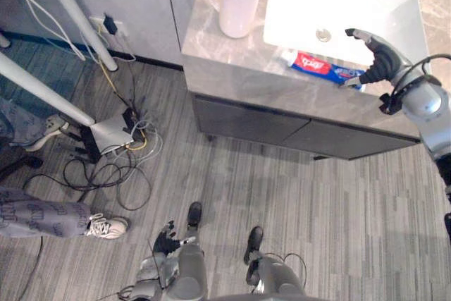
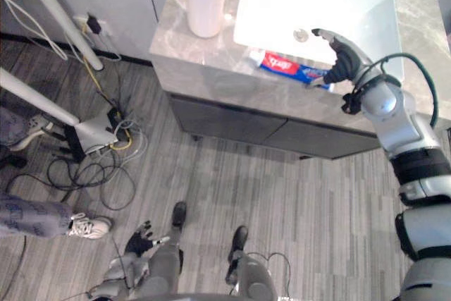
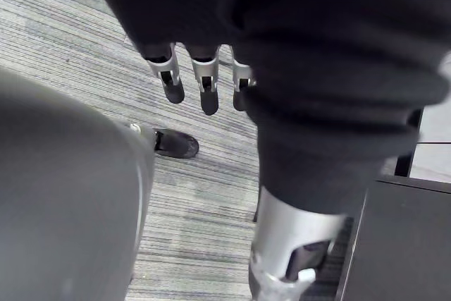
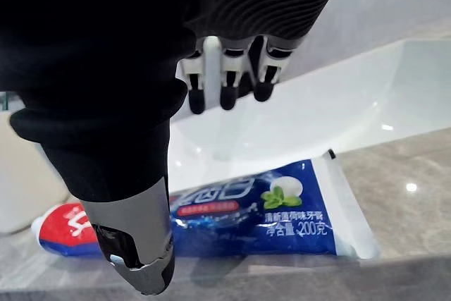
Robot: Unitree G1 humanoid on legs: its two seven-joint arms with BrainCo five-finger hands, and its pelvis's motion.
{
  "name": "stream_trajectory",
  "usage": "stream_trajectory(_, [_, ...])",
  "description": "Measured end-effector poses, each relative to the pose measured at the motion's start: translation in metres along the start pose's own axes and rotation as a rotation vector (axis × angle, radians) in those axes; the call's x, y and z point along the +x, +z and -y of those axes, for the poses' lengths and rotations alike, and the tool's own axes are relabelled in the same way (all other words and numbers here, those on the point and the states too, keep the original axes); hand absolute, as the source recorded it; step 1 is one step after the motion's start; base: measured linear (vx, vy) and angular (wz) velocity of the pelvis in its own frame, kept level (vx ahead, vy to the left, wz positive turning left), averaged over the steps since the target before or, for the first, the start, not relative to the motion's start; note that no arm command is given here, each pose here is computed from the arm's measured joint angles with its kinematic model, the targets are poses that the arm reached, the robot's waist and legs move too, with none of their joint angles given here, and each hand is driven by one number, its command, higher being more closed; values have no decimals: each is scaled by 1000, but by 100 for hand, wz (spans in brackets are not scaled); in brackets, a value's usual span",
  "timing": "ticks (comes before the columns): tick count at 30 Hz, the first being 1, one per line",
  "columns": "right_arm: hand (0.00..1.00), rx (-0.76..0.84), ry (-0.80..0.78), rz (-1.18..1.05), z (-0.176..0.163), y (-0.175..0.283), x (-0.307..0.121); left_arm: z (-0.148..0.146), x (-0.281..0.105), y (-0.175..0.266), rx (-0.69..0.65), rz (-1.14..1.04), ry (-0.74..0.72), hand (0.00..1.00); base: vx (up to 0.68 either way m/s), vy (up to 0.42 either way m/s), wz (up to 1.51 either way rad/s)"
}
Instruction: Organize washtable
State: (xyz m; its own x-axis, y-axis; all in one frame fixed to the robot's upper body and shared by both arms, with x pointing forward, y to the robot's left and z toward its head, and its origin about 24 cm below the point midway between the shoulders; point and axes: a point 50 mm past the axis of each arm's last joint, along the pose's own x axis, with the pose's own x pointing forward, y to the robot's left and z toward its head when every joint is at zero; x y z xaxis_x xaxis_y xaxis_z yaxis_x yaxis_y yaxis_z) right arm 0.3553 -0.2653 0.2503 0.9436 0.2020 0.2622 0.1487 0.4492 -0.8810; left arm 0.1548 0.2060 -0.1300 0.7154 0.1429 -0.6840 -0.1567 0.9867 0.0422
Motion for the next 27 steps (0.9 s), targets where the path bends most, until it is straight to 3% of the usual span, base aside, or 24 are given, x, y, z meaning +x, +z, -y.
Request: stream_trajectory(27, [0, 26, -11, 5, -1, 3, 6, -4, 1, 5, -1, 22, 11, 0, 1, 0, 0])
